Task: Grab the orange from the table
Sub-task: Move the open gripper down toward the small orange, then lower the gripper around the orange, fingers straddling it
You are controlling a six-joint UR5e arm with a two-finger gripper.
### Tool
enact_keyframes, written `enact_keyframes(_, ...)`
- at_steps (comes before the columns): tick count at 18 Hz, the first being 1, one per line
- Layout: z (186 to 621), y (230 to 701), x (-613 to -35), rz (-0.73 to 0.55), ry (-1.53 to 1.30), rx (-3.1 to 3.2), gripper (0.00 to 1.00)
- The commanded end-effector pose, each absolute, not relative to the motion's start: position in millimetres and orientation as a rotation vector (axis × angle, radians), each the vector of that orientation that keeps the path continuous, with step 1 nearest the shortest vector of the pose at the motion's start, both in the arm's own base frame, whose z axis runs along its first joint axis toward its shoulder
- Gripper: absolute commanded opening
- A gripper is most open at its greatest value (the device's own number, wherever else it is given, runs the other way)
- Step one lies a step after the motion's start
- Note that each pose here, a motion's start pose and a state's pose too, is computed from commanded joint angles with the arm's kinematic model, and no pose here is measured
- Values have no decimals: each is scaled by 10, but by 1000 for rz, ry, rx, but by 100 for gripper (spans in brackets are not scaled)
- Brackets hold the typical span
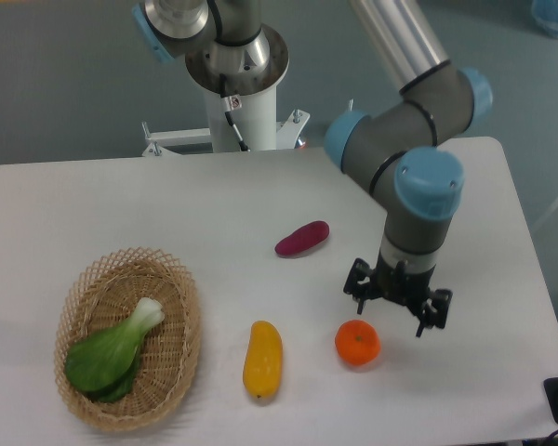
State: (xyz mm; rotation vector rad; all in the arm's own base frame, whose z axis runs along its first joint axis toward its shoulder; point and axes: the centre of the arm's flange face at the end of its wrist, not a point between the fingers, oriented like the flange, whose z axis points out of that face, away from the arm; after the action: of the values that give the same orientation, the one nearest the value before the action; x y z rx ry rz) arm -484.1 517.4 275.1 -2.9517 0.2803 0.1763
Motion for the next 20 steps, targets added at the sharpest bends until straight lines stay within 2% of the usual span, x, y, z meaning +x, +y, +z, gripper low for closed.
enact_keyframes(5,2471,5096,-4554,93,225,-2988,100)
enact_keyframes(8,2367,5121,-4555,134,137,-2970,100)
enact_keyframes(20,2150,5170,-4643,114,73,-2993,100)
